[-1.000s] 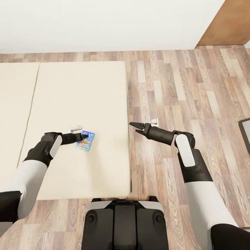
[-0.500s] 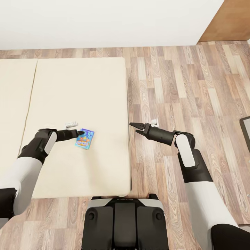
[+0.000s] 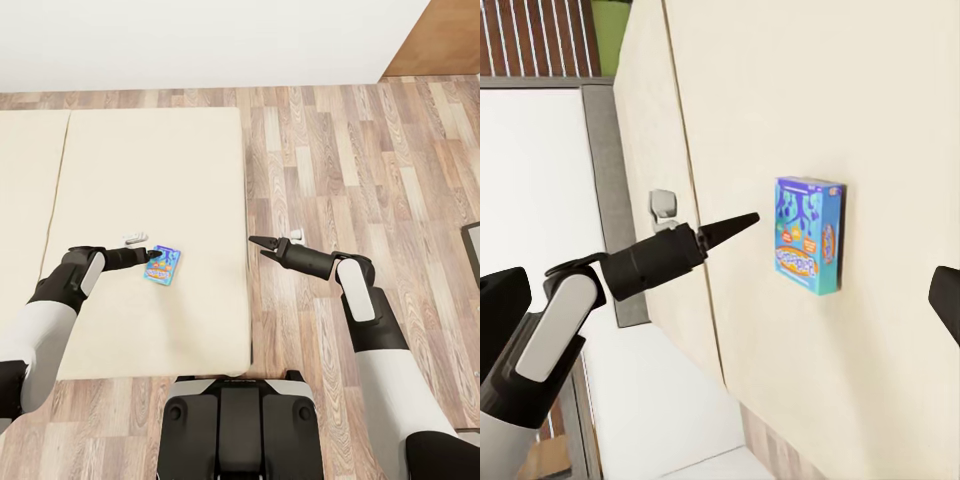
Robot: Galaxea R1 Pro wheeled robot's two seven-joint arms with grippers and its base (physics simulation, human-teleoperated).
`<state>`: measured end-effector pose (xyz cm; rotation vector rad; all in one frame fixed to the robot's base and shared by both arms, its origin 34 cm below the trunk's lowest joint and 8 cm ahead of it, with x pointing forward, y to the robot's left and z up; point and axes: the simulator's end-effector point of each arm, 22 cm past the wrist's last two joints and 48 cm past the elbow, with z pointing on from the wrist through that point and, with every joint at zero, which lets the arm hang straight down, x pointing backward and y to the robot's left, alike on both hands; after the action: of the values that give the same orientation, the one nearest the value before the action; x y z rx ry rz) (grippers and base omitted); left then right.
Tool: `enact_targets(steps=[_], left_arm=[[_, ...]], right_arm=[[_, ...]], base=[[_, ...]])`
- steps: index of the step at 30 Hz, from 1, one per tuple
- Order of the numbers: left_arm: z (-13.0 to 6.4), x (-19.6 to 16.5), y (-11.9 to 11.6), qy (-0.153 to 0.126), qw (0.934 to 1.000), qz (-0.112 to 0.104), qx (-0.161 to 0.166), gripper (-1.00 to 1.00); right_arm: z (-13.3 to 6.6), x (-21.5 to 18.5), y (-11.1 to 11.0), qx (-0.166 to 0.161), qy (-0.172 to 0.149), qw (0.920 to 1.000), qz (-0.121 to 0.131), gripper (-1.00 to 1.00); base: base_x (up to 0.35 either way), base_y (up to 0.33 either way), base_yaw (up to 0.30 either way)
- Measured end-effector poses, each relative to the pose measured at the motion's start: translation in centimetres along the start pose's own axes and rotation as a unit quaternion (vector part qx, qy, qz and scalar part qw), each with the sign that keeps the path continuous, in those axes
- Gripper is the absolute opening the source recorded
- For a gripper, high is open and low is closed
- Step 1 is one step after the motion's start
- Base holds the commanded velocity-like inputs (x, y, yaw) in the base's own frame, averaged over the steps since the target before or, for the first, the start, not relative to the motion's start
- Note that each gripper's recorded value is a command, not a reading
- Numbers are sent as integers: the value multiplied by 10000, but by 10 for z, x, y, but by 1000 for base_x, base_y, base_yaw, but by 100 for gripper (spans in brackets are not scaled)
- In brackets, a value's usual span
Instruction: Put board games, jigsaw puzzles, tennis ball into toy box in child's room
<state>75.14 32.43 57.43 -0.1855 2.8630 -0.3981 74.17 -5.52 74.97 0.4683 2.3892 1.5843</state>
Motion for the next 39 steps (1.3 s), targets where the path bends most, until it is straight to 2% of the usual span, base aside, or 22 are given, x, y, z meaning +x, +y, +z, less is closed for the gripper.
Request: enact_targets(steps=[39], left_arm=[[21,25,9,203,9998,-23,-5,100]], right_arm=[[7,13,-28,96,90,9997,197,100]], base=[[0,0,0]])
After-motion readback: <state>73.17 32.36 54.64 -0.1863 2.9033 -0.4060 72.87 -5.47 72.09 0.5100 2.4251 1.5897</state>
